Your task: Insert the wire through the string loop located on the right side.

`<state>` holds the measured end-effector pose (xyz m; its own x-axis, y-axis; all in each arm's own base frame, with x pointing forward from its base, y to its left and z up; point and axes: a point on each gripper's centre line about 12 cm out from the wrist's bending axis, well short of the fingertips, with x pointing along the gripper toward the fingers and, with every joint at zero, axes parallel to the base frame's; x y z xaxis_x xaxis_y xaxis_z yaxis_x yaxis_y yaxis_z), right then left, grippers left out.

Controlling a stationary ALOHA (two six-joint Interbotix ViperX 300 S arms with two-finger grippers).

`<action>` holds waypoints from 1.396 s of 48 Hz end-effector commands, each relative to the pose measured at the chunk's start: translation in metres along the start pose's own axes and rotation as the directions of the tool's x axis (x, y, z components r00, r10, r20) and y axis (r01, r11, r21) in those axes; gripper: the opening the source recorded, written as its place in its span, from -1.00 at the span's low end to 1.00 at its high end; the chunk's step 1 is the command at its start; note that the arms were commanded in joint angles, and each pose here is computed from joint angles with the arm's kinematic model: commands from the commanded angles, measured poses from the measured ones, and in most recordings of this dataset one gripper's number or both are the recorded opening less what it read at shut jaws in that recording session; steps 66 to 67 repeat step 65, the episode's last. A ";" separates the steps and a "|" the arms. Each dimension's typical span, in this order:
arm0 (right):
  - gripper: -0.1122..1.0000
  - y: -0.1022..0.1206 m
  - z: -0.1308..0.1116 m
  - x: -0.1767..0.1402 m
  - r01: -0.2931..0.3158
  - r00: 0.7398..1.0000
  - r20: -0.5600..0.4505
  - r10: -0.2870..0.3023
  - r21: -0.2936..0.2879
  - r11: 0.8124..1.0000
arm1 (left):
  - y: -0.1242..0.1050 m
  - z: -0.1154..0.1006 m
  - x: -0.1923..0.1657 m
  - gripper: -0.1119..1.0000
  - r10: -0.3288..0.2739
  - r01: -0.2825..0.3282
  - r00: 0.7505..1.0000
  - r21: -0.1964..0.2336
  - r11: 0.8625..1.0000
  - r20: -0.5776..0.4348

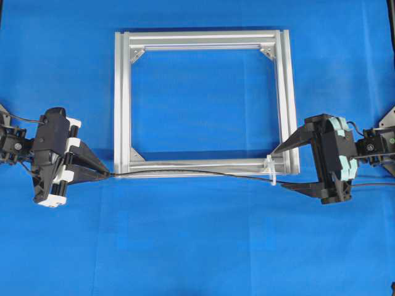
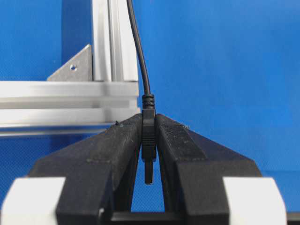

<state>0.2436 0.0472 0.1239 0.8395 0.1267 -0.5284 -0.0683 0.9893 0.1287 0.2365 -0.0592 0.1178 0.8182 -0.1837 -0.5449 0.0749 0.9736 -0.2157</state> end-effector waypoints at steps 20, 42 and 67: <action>0.93 0.002 0.008 0.000 -0.006 1.000 0.011 0.006 0.001 1.000 | 0.004 0.003 -0.001 0.78 0.017 -0.017 1.000 -0.011 1.000 -0.003; 0.93 0.005 0.033 -0.020 -0.024 0.998 0.051 0.024 0.002 1.000 | 0.000 0.029 -0.003 0.71 0.013 -0.013 1.000 -0.014 1.000 0.026; 0.93 0.006 0.050 -0.041 -0.034 0.996 0.081 0.035 -0.013 0.999 | 0.002 0.054 -0.017 0.71 0.028 -0.031 0.998 0.048 0.998 0.053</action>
